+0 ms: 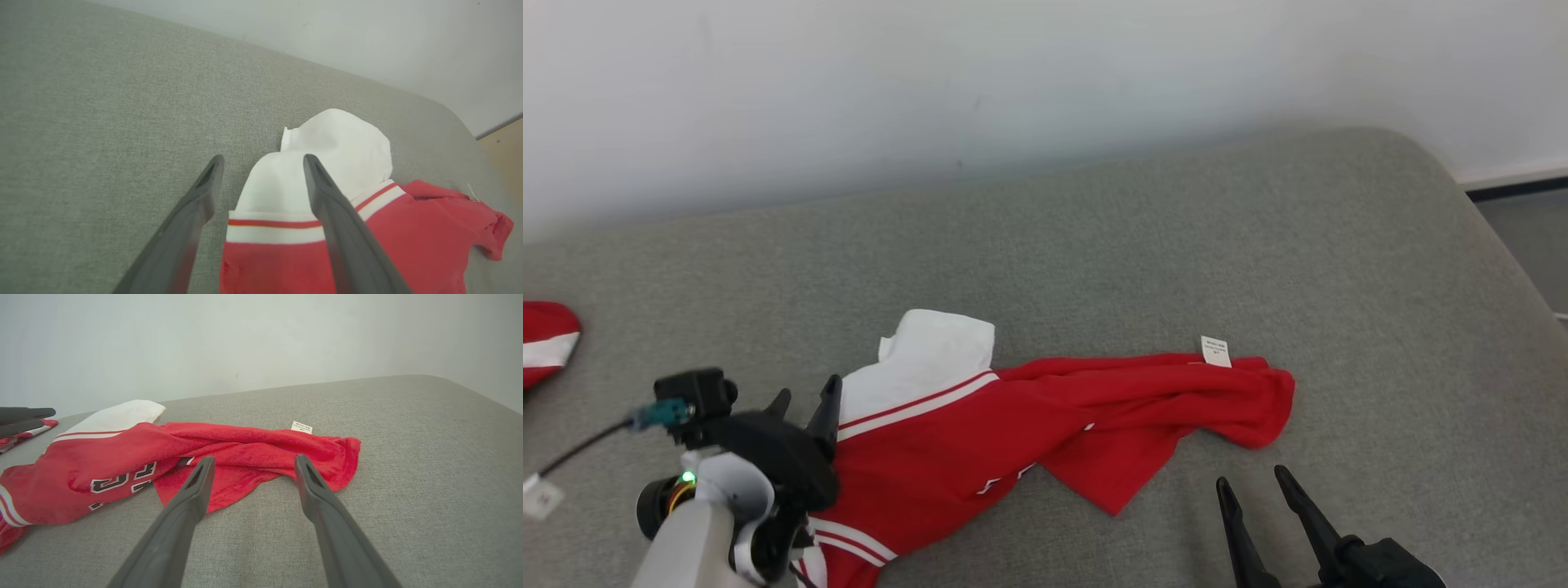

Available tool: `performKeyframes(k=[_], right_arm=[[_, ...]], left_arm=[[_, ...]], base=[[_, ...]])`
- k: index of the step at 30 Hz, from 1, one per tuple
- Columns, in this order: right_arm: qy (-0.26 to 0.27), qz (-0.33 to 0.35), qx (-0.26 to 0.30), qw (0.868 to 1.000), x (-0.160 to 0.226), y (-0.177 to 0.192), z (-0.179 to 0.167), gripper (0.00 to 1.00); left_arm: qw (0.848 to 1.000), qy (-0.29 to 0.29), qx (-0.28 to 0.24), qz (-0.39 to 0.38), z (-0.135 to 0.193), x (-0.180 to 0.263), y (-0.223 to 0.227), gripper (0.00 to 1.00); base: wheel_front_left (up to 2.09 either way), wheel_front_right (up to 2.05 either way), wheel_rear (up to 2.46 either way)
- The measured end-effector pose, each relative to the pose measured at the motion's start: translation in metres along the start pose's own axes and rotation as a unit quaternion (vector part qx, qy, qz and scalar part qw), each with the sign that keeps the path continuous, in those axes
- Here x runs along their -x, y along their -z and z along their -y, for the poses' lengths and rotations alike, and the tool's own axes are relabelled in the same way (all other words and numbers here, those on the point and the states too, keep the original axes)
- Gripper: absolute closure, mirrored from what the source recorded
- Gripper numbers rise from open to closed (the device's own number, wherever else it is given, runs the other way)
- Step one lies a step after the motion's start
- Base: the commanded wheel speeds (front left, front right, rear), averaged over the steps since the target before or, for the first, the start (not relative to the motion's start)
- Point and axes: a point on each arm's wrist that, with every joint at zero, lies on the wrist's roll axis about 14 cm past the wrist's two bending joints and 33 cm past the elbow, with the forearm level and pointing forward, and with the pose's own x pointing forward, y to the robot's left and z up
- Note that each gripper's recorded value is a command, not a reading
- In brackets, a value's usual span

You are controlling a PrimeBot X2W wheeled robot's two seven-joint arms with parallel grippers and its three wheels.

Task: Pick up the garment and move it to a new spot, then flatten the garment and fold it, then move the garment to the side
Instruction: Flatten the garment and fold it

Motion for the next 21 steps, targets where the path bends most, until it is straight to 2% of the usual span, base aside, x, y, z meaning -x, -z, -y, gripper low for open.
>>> performKeyframes(k=[5,10,14,21], right_arm=[[0.017,-0.012,0.004,1.0,0.001,0.006,0.012,0.0],[0.029,-0.023,0.006,0.999,0.001,0.011,0.02,0.0],[0.025,-0.026,0.006,0.999,0.0,0.014,0.018,0.0],[0.015,-0.025,0.005,1.0,-0.003,0.013,0.011,0.0]], left_arm=[[0.996,0.01,0.027,-0.085,0.011,-0.027,0.014,0.0],[0.987,0.021,0.013,-0.161,0.021,-0.037,0.039,0.0],[0.98,0.028,-0.013,-0.195,0.029,-0.037,0.051,0.0],[0.977,0.021,-0.044,-0.207,0.032,-0.037,0.053,0.0]], base=[[0.0,0.0,0.0],[0.0,0.0,0.0],[0.0,0.0,0.0],[0.0,0.0,0.0]])
